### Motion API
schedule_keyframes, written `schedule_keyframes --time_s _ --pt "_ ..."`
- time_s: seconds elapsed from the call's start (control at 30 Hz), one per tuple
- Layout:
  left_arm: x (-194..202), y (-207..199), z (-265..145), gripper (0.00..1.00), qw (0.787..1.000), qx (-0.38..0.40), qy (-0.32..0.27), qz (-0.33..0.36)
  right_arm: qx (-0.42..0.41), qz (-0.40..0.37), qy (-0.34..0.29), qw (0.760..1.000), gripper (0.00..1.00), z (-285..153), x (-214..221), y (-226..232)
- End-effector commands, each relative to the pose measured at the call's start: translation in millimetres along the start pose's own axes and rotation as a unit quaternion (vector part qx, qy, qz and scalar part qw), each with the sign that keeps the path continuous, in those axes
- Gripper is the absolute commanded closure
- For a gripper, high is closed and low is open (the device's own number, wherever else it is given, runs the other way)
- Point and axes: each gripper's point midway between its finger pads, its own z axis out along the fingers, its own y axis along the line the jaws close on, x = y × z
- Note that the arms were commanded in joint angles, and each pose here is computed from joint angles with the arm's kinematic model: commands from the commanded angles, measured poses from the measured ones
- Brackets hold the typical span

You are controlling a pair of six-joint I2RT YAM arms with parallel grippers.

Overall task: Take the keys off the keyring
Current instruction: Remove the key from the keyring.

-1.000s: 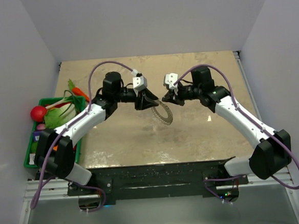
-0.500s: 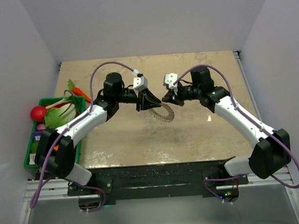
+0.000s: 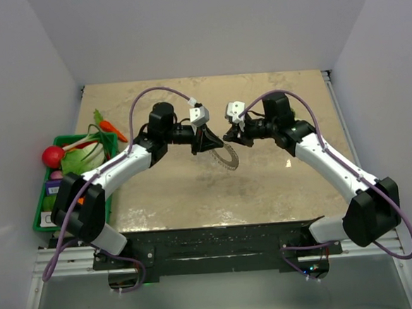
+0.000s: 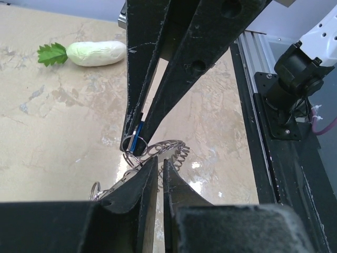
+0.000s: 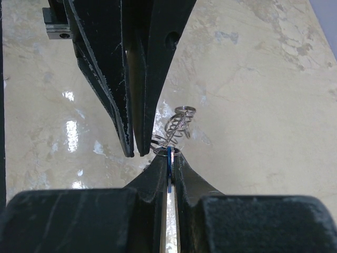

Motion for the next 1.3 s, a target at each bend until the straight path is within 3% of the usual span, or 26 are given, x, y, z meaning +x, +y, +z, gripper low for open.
schedule_keyframes --time_s 0.0,0.13,0.5,0.6,1.27 --pt "-10 6 2 0.89 1.000 -0.010 -0.005 0.027 0.025 -0.027 -0.032 0.999 1.00 -8 -24 -9" --pt "-9 6 2 0.94 1.000 -0.011 -0.004 0.027 0.026 -0.029 -0.034 0.999 1.00 -9 -25 -9" --pt "-4 8 3 0.93 1.000 -0.014 0.000 0.025 0.039 -0.032 -0.042 0.998 1.00 -14 -31 -11" --pt "-4 8 2 1.00 1.000 -0.014 0.000 0.026 0.038 -0.031 -0.041 0.998 1.00 -13 -31 -10" --pt "-5 17 3 1.00 0.999 -0.040 -0.002 0.013 0.007 -0.035 -0.017 0.999 1.00 -1 -19 -1"
